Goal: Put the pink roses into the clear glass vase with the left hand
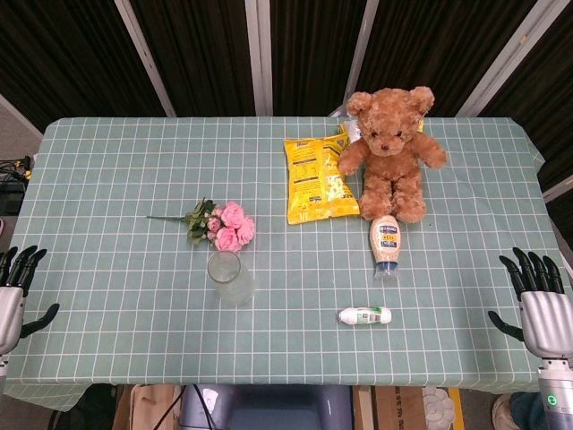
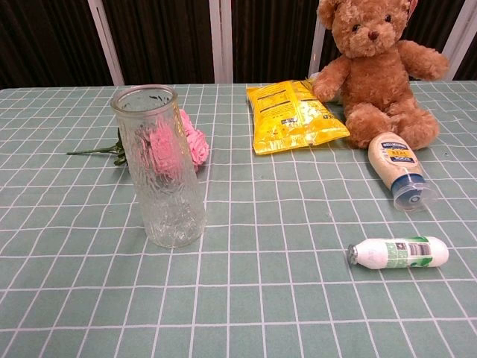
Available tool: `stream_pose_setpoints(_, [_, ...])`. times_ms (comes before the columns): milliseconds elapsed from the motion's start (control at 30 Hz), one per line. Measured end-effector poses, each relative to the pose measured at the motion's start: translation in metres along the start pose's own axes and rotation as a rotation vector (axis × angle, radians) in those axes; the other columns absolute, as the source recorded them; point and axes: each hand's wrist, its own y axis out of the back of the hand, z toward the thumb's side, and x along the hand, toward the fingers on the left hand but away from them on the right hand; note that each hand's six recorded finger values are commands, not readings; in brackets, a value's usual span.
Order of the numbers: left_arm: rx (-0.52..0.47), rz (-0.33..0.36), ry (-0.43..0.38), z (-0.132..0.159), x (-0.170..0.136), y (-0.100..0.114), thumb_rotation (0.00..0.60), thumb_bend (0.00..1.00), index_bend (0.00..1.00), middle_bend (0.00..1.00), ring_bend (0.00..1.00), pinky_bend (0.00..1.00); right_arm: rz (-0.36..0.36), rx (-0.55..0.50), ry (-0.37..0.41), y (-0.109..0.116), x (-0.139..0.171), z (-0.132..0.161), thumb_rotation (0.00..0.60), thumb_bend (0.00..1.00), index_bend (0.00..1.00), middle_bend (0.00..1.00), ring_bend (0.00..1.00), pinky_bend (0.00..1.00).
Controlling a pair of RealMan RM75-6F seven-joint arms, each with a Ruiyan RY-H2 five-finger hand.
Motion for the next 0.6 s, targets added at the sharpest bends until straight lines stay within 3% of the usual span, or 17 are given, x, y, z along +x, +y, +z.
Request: stream_pose_setpoints(600, [-0.012, -0.003, -0.004, 0.0003, -0.0007, 0.0, 0.6, 0.31, 0.13, 0.07, 0.0, 0.04, 0.017, -0.007, 0.009, -0.0006, 0.0043, 0.0056, 0.6, 0.19, 0.15, 0.07, 0.04, 0.0])
